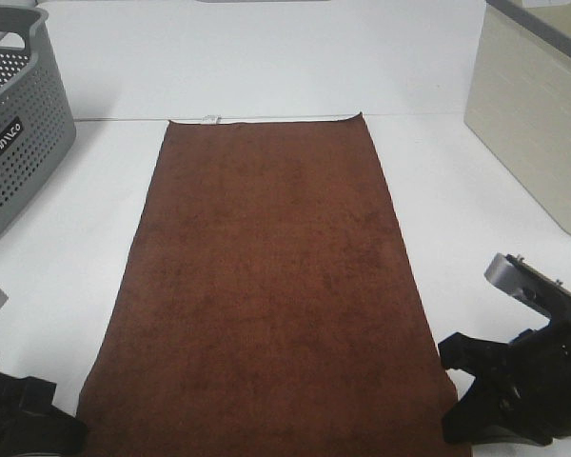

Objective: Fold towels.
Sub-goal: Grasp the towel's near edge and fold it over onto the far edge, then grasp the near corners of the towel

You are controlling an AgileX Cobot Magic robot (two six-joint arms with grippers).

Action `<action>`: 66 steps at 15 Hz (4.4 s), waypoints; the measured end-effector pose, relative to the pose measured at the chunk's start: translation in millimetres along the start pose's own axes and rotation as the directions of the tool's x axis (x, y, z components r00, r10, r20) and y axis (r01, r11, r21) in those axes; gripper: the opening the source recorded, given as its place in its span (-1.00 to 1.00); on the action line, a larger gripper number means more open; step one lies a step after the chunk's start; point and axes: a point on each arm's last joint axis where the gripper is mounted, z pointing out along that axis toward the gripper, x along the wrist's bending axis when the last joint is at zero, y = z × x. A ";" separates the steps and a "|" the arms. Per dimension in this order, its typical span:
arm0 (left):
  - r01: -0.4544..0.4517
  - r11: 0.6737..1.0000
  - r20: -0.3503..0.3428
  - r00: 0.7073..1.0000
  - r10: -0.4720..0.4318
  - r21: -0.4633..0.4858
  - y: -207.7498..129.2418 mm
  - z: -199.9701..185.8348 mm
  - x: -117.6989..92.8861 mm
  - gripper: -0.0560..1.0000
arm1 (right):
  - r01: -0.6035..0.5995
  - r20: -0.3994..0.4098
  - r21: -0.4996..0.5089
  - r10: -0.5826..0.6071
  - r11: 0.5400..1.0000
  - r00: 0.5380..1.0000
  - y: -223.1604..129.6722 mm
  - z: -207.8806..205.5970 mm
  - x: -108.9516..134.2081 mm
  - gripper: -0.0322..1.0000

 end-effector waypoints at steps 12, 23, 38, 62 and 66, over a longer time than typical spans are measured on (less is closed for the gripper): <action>-0.007 0.961 -0.042 0.999 -0.005 -0.276 176.4 -43.1 -51.2 -0.89 | 0.203 0.036 -0.223 -0.200 0.953 0.979 153.0 -57.6 74.4 -0.94; -0.101 0.907 -0.085 0.994 0.072 -0.409 339.4 1.2 -46.5 -0.89 | 0.266 0.087 -0.395 -0.252 0.880 0.964 320.8 -56.2 99.0 -0.94; -0.099 0.816 -0.113 0.993 0.041 -0.570 396.7 65.4 -5.0 -0.16 | 0.350 0.210 -0.533 -0.280 0.771 0.937 387.1 -15.1 73.3 -0.48; -0.013 0.984 -0.164 0.986 -0.017 -0.176 314.9 7.8 -23.3 0.58 | 0.229 0.180 -0.074 -0.213 0.971 0.960 314.5 -61.1 90.5 0.45; -0.008 0.993 -0.187 0.982 -0.014 -0.114 291.9 14.7 -14.0 0.58 | 0.156 0.180 0.006 -0.155 0.988 0.971 285.5 -41.8 71.7 0.44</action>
